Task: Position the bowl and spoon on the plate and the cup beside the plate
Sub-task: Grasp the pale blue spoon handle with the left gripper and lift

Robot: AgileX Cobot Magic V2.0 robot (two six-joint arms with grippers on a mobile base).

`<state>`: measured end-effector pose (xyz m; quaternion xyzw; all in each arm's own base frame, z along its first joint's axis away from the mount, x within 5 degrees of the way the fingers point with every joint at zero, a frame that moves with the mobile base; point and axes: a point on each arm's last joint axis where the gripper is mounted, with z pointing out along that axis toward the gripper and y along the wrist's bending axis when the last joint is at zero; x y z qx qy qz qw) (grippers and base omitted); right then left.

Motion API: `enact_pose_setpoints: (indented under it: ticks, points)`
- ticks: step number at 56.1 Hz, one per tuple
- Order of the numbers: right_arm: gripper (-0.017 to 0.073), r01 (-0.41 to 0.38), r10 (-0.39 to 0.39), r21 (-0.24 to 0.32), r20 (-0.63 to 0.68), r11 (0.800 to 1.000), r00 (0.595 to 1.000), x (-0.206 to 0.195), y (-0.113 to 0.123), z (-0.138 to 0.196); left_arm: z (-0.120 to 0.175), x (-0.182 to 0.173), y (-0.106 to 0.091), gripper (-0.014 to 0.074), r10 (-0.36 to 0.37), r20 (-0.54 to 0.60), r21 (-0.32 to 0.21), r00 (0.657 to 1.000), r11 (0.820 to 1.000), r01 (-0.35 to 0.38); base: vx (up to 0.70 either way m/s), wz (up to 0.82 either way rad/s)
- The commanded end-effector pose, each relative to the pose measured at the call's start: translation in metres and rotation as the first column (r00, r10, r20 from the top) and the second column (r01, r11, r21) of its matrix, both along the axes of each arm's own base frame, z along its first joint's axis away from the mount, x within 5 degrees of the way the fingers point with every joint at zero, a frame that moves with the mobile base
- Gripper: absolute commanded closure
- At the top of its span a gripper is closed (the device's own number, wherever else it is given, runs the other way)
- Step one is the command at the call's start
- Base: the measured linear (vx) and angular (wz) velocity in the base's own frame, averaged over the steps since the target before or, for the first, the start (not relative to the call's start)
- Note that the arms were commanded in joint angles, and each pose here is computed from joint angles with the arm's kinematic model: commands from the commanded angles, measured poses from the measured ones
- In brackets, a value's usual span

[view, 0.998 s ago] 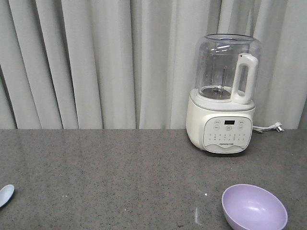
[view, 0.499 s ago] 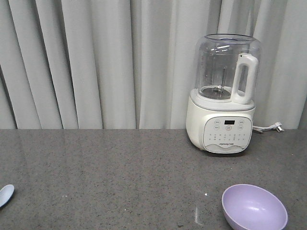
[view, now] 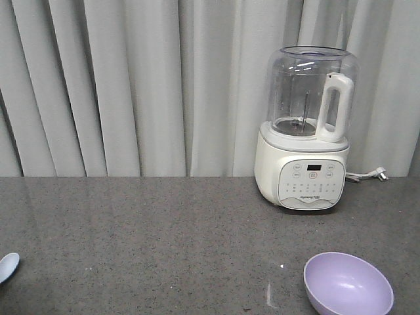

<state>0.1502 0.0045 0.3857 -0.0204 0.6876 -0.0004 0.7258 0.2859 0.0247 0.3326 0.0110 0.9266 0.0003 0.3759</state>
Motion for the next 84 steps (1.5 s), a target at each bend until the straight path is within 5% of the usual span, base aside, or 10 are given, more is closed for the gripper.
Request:
enact_pose_setpoints:
  ticks: [1, 15, 50, 57, 69, 76, 84]
  points:
    - [0.0048, 0.004, -0.003, -0.009, 0.087, 1.0, 0.996, -0.001, -0.001, 0.016, -0.002, 0.013, 0.005, 0.0042, 0.021, 0.004, -0.005, 1.0, 1.0, -0.021, 0.0, 0.0]
    - [0.0048, 0.004, -0.004, -0.01, 0.055, 1.0, 0.999, 0.004, -0.001, 0.012, -0.056, 0.047, 0.012, 0.0042, 0.01, -0.205, 0.003, 0.979, 1.0, -0.01, 0.0, 0.0]
    - [0.0048, 0.004, -0.005, -0.013, -0.041, 1.0, 0.999, 0.027, 0.0, -0.003, -0.093, 0.097, 0.021, 0.0118, -0.009, -0.391, 0.03, 0.92, 0.999, 0.023, 0.0, 0.0]
    - [0.0048, 0.004, -0.005, -0.013, -0.041, 1.0, 0.999, 0.027, 0.0, -0.003, -0.101, 0.097, 0.021, 0.0202, -0.013, -0.43, 0.022, 0.903, 0.999, 0.024, 0.0, 0.0]
    - [0.0048, 0.004, -0.005, -0.013, -0.041, 1.0, 0.999, 0.027, 0.0, -0.003, -0.105, 0.095, 0.019, 0.0589, -0.026, -0.47, -0.006, 0.882, 1.0, 0.026, 0.0, 0.0]
    - [0.0048, 0.004, -0.005, -0.014, -0.041, 1.0, 0.999, 0.027, 0.0, -0.003, -0.097, 0.094, 0.016, 0.0603, -0.029, -0.439, -0.02, 0.898, 1.0, 0.023, 0.0, 0.0]
    - [0.0048, 0.009, -0.011, -0.016, -0.117, 1.0, 0.993, 0.027, -0.001, -0.009, -0.063, 0.089, 0.005, 0.0599, -0.073, -0.302, -0.097, 0.951, 0.994, 0.045, 0.0, 0.0]
